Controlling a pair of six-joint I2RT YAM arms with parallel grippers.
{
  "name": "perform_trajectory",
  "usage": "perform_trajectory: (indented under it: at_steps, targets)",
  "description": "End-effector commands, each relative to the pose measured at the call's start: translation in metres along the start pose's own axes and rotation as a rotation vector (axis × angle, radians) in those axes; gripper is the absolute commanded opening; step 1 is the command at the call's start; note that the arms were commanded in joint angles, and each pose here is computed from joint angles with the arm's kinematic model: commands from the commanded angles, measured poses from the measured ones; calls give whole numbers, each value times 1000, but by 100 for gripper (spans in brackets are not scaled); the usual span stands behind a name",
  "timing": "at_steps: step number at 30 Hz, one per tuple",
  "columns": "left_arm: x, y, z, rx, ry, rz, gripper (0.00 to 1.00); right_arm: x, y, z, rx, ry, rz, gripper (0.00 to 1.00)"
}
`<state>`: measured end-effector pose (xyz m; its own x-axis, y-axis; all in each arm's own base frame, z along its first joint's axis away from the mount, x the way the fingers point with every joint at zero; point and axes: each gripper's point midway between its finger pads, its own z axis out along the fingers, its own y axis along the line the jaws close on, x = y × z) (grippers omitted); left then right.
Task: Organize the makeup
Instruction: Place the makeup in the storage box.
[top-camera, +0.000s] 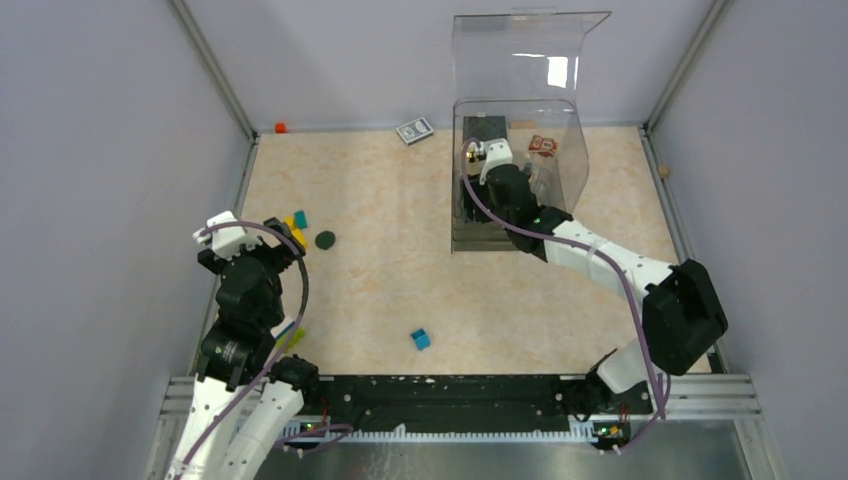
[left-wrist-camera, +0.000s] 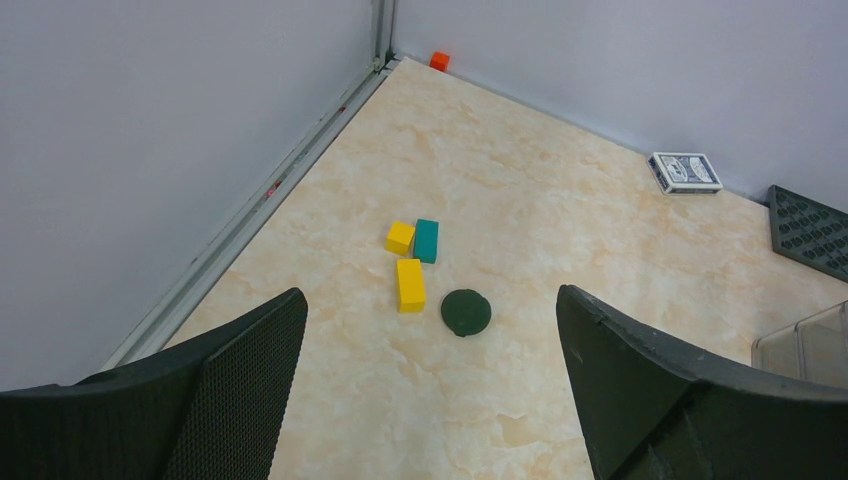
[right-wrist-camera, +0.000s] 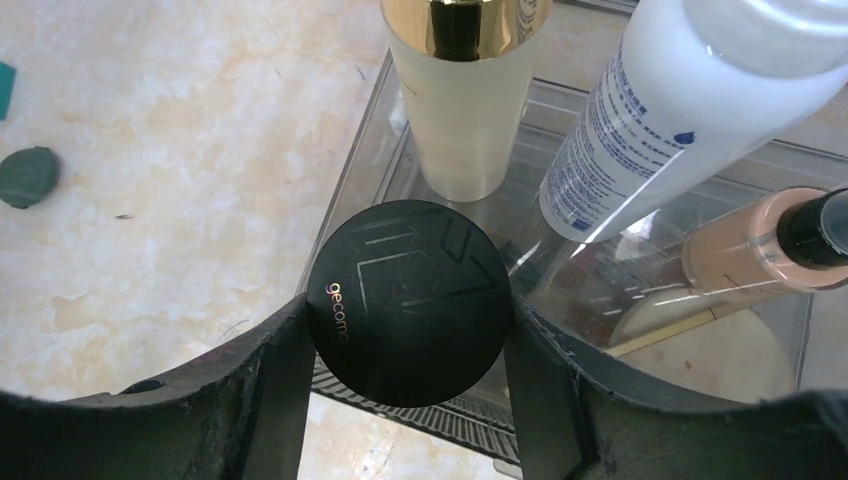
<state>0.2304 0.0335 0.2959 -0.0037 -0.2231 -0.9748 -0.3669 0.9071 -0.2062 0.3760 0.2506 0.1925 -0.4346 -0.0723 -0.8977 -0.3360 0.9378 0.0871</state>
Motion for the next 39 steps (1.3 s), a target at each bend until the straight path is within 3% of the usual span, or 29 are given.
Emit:
perform_trajectory:
  at_steps: [1,6,12,15,21,28,34,39]
  targets:
    - [-7,-1,1,3,-27,-13,99,-32,-2,9,10,-79,14,41]
    - [-6,-1,1,3,-26,-11,99,-15,-1,20,11,-27,-7,44]
    - [-7,-1,1,4,-28,-12,99,-9,-3,24,22,-2,-20,67]
    - [-7,-1,1,6,-29,-13,99,-17,-4,20,24,-19,-21,72]
    - [-6,-2,2,10,-25,-11,99,-32,-4,7,19,-42,-22,76]
    - [4,-12,8,35,22,12,99,-72,-4,-44,-28,-162,4,75]
    - [31,-38,19,104,177,51,99,-89,-11,-90,-42,-229,44,75]
    - [53,-54,24,142,291,39,99,-86,-38,-117,77,-254,134,74]
